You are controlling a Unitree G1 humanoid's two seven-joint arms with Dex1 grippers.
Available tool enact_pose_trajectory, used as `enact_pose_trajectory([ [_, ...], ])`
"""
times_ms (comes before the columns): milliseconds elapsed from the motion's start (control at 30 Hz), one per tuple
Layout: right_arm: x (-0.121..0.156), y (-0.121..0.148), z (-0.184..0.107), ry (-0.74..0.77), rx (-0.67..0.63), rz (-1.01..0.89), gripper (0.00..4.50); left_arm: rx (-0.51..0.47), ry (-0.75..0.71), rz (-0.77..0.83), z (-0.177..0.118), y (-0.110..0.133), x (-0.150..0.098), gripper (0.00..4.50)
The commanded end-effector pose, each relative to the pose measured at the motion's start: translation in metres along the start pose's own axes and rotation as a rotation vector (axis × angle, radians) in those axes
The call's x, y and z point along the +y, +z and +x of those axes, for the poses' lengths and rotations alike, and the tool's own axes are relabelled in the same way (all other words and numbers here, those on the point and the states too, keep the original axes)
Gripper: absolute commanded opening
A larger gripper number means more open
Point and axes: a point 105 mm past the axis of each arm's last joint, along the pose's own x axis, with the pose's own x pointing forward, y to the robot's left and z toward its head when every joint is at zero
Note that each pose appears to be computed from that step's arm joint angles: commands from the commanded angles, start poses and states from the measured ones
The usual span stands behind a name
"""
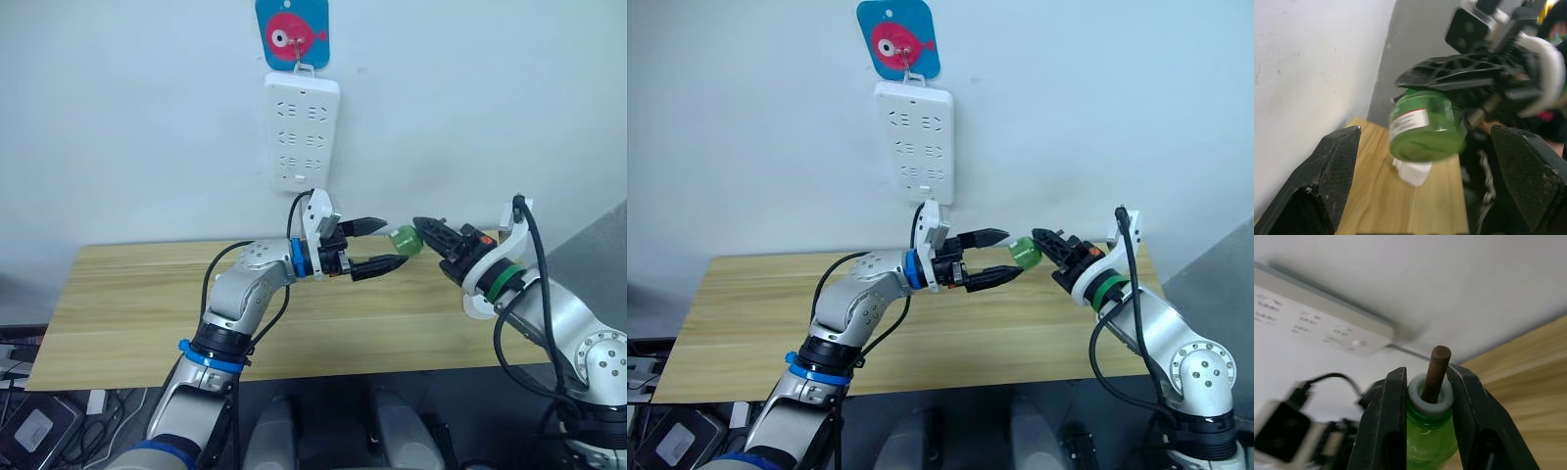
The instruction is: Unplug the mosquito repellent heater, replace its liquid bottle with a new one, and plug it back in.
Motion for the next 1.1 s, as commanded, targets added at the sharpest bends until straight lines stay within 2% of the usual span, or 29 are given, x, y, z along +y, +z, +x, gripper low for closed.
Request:
enact_pose_trajectory([
  [33,-0.009,-0.001,0.004,0.000,-0.026,-0.269,0.85,0.051,-0.090,0.186,-0.001,-0.001,-0.018,4.50],
  [200,-0.026,-0.007,0.012,-0.041,-0.064,-0.680,0.85,0.122,-0.043,0.299,-0.005,-0.025,-0.016,4.50],
  [300,-0.042,-0.017,0.020,-0.065,-0.086,-0.904,0.85,0.093,0.010,0.272,-0.001,-0.030,-0.014,4.50],
  [400,-0.068,-0.028,0.022,-0.134,-0.098,-0.975,0.85,0.059,0.046,0.254,0.002,-0.031,-0.015,4.50],
  [600,-0.108,-0.051,0.032,-0.231,-0.068,-1.041,0.85,0.061,0.103,0.266,-0.003,-0.039,-0.012,4.50],
  [767,-0.124,-0.048,0.041,-0.302,-0.119,-0.991,0.85,0.054,0.116,0.250,-0.005,-0.039,-0.011,4.50],
  [933,-0.142,-0.057,0.048,-0.339,-0.085,-0.946,0.85,0.068,0.118,0.246,-0.007,-0.040,-0.010,4.50],
  [1100,-0.149,-0.062,0.048,-0.342,-0.076,-0.943,0.85,0.071,0.109,0.247,-0.007,-0.040,-0.010,4.50],
])
